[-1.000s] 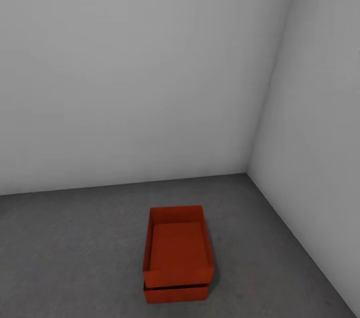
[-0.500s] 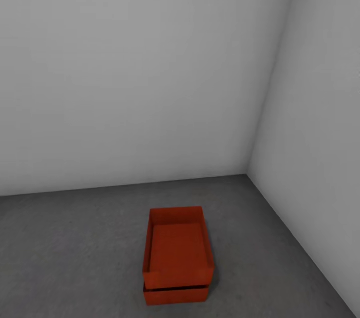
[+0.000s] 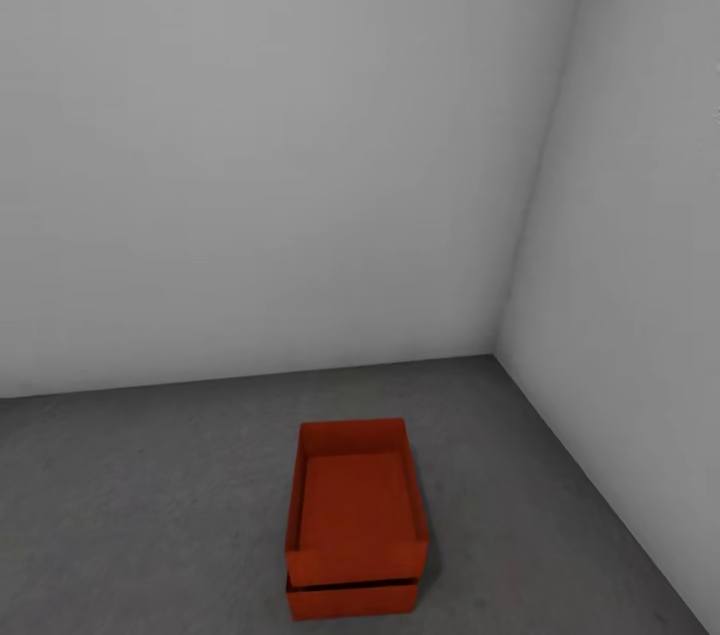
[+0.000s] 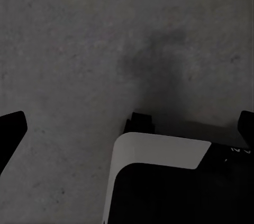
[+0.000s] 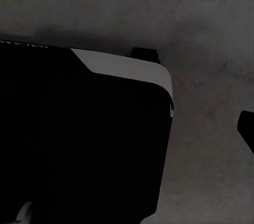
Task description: Move the two storage containers from the living room to the garage. In the garage, place one container on the floor and stack the other container on top of it (either order is fine).
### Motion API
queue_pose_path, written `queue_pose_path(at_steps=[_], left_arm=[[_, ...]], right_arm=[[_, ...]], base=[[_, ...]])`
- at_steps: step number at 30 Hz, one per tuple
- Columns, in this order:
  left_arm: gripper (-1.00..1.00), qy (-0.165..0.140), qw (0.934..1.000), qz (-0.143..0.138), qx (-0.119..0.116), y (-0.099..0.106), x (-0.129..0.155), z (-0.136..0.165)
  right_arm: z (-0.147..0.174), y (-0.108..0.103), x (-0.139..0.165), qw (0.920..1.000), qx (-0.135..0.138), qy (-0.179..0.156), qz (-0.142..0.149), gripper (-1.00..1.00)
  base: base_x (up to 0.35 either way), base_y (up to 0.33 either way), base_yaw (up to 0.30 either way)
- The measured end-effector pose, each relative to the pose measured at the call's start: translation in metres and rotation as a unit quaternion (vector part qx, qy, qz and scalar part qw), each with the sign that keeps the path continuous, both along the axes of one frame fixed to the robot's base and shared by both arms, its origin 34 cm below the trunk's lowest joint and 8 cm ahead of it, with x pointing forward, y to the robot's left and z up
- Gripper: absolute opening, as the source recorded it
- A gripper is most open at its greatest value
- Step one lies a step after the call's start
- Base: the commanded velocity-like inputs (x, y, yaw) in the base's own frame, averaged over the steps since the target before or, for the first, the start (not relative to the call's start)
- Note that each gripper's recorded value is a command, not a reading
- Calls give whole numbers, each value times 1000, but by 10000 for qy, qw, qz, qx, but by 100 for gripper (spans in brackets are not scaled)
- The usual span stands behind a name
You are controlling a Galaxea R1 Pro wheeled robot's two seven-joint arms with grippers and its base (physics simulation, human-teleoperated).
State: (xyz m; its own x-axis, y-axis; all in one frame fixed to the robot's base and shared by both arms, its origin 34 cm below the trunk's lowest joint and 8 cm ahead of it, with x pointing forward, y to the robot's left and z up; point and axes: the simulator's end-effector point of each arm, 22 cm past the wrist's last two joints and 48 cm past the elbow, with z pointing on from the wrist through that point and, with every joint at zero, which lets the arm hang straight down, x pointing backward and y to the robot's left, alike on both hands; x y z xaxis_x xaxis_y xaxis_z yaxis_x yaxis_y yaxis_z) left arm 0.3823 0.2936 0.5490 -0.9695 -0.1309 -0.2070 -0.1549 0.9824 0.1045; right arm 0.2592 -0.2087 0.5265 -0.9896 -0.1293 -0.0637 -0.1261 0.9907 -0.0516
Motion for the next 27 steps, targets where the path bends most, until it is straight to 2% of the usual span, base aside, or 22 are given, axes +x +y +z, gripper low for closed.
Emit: queue_pose_path(at_steps=[27], left_arm=[[100, -151, 9999, 0, 0, 0, 11, 7]], right_arm=[[4, 1, 9, 9999, 6, -133, 1, 100]], base=[[0, 0, 0]])
